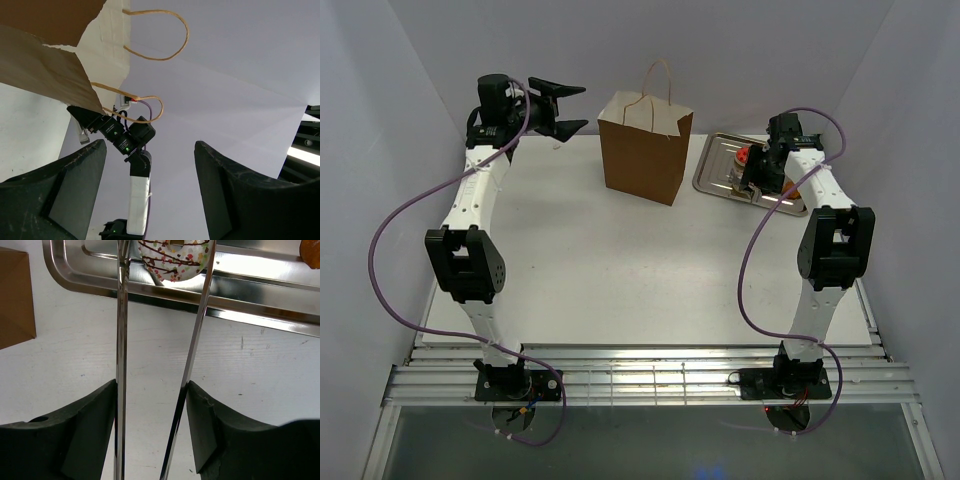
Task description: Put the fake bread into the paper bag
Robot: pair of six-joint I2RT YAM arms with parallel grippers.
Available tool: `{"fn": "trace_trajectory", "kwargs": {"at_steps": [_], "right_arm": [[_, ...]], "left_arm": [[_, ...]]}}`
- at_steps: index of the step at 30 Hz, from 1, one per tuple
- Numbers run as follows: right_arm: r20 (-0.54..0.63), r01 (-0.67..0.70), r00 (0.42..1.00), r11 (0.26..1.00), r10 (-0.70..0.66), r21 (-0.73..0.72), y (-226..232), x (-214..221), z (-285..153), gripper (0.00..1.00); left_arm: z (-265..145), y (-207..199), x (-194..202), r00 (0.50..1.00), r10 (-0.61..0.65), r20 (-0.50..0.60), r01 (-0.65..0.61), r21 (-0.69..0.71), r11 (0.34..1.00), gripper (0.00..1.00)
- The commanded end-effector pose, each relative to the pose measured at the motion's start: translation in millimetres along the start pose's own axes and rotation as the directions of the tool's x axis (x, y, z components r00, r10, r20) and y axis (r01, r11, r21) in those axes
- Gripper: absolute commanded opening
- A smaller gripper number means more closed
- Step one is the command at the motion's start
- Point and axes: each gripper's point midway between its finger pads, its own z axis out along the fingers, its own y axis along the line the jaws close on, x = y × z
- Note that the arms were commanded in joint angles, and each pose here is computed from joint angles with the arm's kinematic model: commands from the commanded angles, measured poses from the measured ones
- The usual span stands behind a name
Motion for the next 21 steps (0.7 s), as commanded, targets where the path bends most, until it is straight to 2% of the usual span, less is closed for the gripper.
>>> {"fn": "trace_trajectory", "kwargs": {"at_steps": [1, 10, 14, 21], "right_arm": [[0.048, 0.020, 0.999, 1.000, -0.020, 0.003, 2.5, -10.2, -19.5, 0.61], [0.066, 0.019, 0.998, 0.998, -0.024, 0.064, -6.8, -14.2, -26.3, 0.53], [0.079, 0.021, 0.997, 0.998, -0.026, 0.066, -5.7, -19.7, -30.6, 0.47], [0.115, 0.021, 0.993, 0.999, -0.026, 0.044, 3.0, -37.0, -45.4, 0.44]], "left_arm": [[-30.3, -28.9, 15.0, 0.999, 0.047, 0.002, -0.047, 0.052, 0.998, 0.82], [-30.7, -25.1, 7.3, 0.999, 0.033, -0.001, -0.033, 0.045, 0.998, 0.82], [-29.3, -23.9, 4.2, 1.000, 0.027, 0.000, -0.027, 0.043, 0.999, 0.82], [-27.3, -20.1, 3.7, 1.000, 0.010, -0.010, -0.010, 0.035, 0.999, 0.82]]}}
